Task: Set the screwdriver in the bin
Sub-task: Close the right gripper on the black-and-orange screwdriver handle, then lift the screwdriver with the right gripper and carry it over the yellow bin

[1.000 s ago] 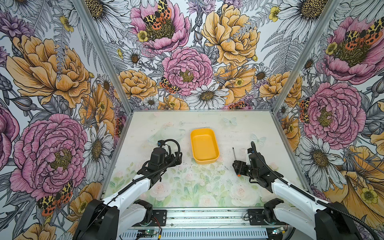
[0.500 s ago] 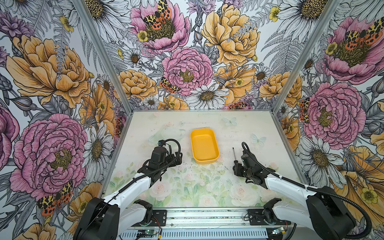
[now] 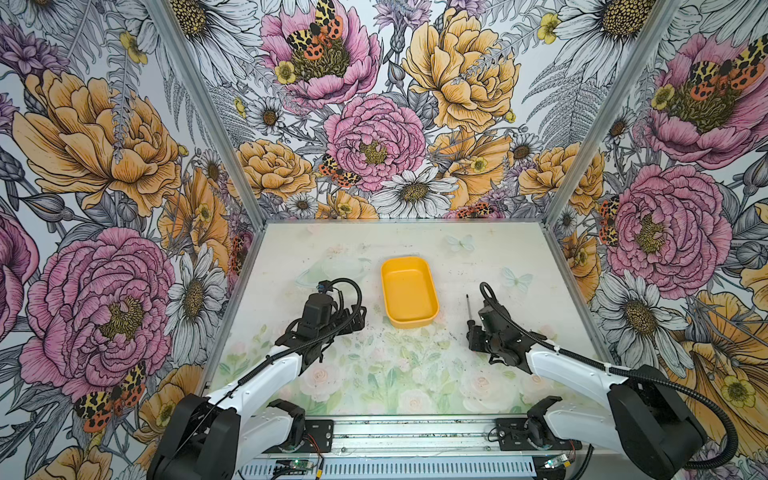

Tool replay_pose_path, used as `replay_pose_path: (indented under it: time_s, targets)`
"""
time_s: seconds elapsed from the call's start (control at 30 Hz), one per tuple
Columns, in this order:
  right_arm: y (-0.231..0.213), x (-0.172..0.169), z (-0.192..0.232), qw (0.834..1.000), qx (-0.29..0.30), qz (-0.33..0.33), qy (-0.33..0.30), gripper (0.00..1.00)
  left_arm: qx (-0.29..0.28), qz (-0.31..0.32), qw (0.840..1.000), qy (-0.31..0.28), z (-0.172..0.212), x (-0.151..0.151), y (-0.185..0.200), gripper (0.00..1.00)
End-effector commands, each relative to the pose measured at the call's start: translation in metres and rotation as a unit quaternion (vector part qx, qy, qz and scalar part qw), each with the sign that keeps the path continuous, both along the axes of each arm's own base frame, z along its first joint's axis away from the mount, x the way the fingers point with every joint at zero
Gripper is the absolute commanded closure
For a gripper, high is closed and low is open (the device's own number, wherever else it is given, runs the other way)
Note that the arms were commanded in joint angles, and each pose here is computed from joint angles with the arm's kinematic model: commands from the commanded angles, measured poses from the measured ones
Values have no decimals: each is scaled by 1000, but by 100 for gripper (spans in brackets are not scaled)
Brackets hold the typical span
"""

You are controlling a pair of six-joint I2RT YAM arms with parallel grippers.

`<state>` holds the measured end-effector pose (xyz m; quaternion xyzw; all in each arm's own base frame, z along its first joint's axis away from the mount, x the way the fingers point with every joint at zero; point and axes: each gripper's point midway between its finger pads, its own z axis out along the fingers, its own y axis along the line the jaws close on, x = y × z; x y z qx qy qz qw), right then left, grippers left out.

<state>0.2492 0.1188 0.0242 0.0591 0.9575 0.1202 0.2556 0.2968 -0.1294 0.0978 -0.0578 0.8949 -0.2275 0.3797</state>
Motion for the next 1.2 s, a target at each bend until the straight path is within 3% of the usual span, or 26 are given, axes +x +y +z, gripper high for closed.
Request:
replay_pose_path:
  time_s: [0.0, 0.13, 0.3, 0.57, 0.87, 1.17]
  targets:
    - [0, 3, 0, 1000, -14, 3, 3, 83, -19, -6, 1000, -15, 15, 5, -7, 1]
    - [1, 3, 1, 1000, -14, 7, 4, 100, -18, -5, 1000, -20, 19, 4, -6, 1]
    - [9, 7, 20, 1000, 5, 22, -15, 100, -12, -6, 1000, -19, 22, 2, -5, 1]
    - [26, 23, 92, 993, 45, 53, -92, 100, -11, -7, 1000, -18, 24, 1, -5, 1]
    - [76, 82, 174, 983, 95, 75, -135, 100, -13, -7, 1000, -23, 30, 6, -6, 1]
    - [134, 115, 201, 982, 60, 73, -163, 100, -11, -1, 1000, -19, 30, 10, -6, 1]
